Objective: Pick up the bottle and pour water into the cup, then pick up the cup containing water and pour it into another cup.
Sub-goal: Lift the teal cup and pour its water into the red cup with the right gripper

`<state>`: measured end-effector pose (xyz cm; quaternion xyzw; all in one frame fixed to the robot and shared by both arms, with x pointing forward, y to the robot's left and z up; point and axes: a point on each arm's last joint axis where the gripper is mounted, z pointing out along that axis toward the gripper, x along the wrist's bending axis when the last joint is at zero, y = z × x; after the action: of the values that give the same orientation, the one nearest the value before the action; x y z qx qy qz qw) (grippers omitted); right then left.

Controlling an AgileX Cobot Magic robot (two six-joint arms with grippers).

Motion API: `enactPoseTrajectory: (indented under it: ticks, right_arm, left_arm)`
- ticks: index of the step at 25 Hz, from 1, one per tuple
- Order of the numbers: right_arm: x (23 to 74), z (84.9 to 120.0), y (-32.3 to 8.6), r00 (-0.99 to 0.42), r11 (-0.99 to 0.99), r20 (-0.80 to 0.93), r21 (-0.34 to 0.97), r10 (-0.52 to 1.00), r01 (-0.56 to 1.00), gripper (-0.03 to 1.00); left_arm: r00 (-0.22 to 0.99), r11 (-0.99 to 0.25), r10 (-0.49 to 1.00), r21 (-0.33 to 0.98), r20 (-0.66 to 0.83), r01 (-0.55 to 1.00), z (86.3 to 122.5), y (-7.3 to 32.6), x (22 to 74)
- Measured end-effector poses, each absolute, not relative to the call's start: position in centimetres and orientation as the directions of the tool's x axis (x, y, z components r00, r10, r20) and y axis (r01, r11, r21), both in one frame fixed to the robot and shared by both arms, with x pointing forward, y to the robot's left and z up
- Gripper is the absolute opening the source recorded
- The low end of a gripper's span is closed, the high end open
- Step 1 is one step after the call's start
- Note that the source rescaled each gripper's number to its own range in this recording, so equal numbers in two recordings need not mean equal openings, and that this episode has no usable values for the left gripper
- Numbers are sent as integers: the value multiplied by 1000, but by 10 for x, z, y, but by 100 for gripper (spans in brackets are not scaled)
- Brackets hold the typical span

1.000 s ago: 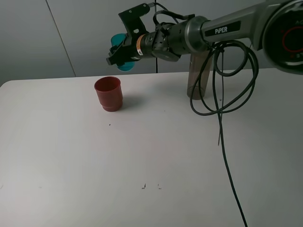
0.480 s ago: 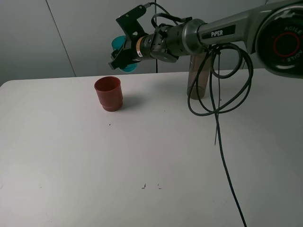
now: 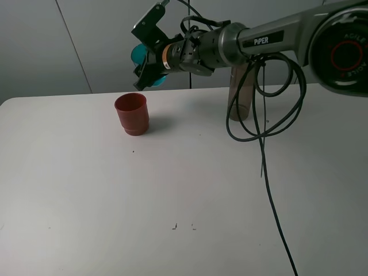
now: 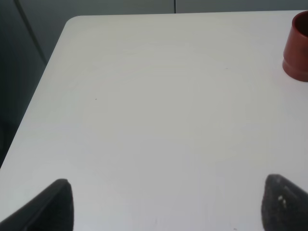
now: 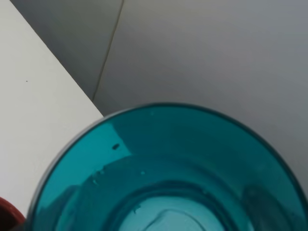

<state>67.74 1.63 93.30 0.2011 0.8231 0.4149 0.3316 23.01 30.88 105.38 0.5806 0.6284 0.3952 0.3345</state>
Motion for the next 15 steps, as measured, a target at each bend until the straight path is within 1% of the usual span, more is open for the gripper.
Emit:
enactPoseTrajectory:
  ticks: [5,15]
  right_arm:
    - [678,932,15,-697,617,-426,787,577,30,12]
    - [685,929,18,-682,629,-445,777,580,27,12]
  left_arm:
    - [-102,13,994,885,38,465,1054,309,230]
    - [-102,13,994,885,38,465,1054,309,230]
